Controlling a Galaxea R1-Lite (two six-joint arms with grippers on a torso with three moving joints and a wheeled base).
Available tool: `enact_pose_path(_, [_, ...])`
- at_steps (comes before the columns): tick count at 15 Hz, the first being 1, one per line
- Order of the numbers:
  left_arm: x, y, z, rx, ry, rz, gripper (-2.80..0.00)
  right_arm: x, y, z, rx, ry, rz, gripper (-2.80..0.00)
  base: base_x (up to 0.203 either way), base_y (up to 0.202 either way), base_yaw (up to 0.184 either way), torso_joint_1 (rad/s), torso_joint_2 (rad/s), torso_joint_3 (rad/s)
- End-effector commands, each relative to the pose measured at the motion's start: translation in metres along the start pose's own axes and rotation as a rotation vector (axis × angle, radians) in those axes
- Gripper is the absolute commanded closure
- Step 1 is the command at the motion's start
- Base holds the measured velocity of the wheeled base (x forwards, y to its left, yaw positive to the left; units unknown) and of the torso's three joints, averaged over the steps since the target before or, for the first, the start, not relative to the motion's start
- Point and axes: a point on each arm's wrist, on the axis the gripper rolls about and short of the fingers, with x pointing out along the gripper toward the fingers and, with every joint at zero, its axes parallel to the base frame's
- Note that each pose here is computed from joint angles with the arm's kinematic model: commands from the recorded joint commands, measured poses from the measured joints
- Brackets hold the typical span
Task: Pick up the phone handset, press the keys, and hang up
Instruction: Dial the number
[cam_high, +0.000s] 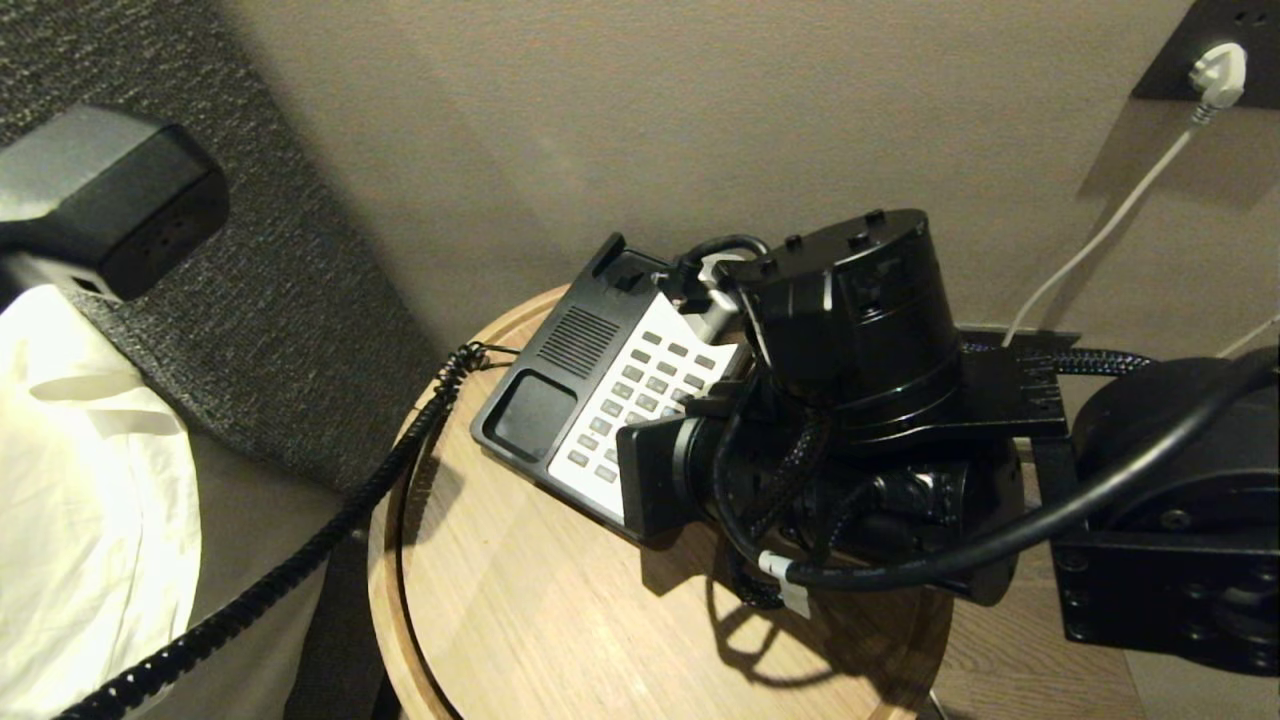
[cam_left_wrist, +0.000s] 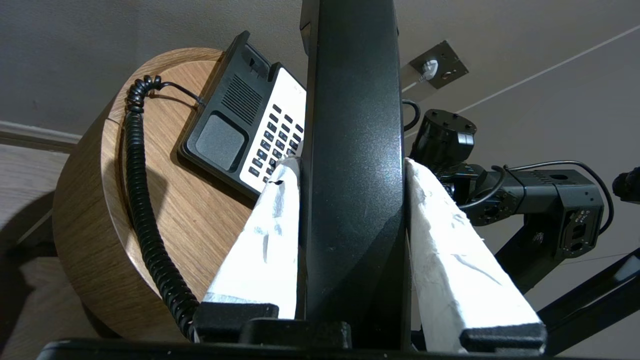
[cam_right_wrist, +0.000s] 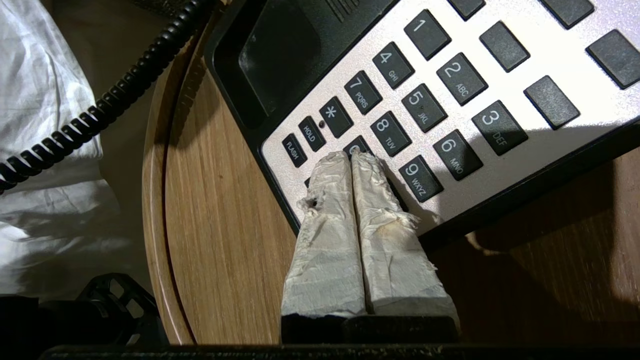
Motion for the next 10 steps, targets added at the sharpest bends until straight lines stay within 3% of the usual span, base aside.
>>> enact_pose_path(1, [0.0003,0.0000,0.0001,-0.003,0.000,-0.001,0.00,0.0025,0.0001,-0.0006,0.002,0.001,-0.003,0.00,0.000,0.000,0.000,0.000,0.00,0.000])
enact_pose_path(10, [-0.0015,-0.0008,0.0008,-0.003,-0.005,-0.006,0.00,0.0052,-0.0028,0.0004,0.004,-0.001,-0.014,0.00,0.000,0.000,0.000,0.000,0.00,0.000])
